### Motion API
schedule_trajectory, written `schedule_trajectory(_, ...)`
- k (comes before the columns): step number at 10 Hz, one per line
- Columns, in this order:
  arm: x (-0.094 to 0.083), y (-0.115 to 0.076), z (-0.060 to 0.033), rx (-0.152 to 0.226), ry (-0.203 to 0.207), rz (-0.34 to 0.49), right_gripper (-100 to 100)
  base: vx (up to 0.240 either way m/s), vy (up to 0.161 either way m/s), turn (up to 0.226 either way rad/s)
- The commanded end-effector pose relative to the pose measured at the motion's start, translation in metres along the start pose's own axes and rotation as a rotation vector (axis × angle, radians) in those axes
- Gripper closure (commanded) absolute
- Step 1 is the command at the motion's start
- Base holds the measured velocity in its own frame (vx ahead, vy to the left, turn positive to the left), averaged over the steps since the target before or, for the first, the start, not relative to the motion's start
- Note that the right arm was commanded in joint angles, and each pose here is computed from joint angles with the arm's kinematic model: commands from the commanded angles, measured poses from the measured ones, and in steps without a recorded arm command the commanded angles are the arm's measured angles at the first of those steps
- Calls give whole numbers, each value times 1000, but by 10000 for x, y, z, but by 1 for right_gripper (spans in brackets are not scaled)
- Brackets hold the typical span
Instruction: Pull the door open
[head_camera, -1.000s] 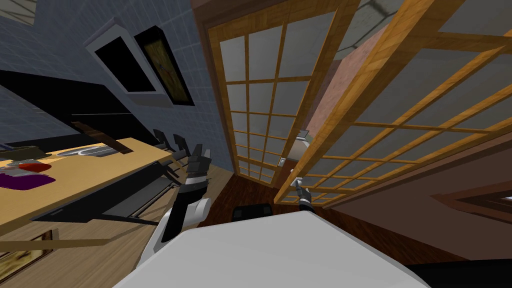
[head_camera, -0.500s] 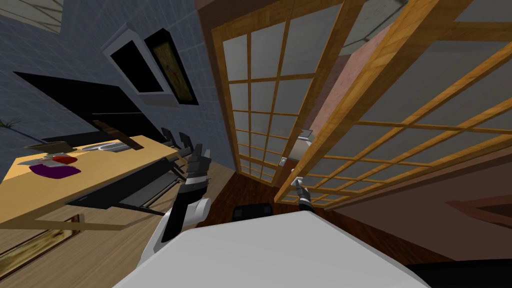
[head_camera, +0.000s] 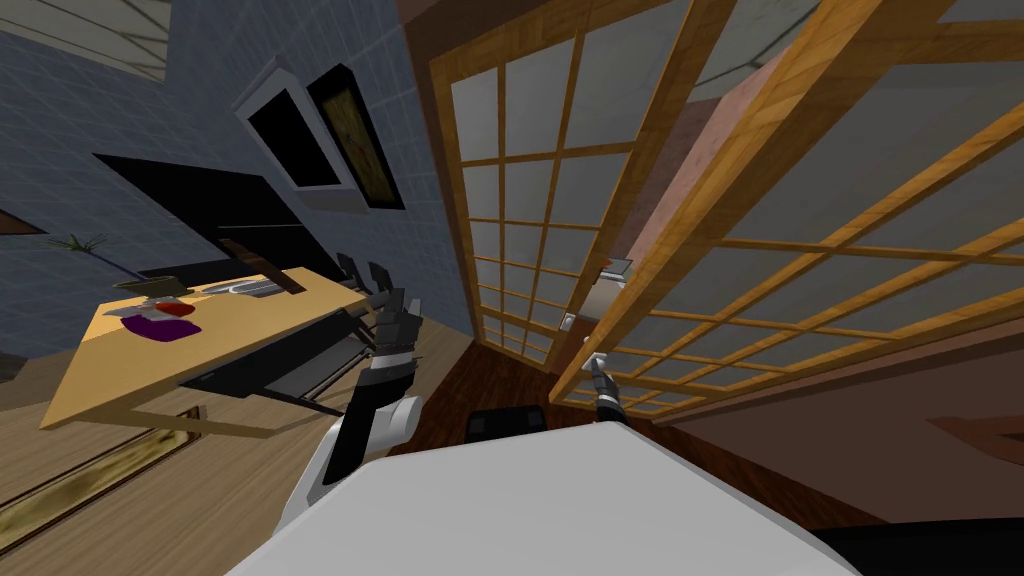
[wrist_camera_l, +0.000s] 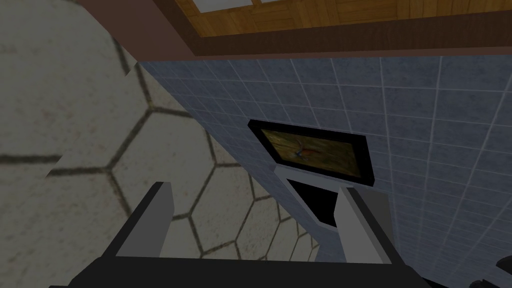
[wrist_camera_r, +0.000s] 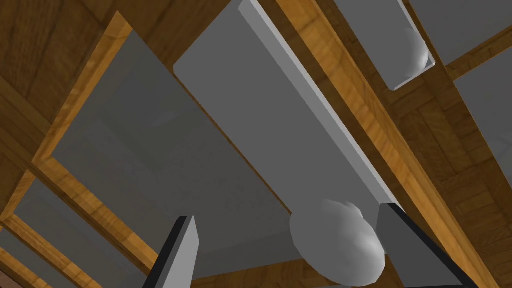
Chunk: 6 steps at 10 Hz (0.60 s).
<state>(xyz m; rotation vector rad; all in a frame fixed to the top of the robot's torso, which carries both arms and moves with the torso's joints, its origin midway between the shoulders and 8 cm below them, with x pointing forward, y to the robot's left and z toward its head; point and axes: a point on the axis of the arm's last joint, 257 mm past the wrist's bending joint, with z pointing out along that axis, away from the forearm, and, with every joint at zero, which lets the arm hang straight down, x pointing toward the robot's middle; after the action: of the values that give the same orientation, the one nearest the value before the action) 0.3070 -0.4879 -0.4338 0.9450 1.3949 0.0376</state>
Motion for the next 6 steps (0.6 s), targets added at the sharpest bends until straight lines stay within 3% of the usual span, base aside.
schedule_trajectory(1,-190,-139,32,14,-27,41,100,-32,-15,56)
schedule_trajectory(6,-226,-98,71,-1,-36,170,100,-41,-15,66)
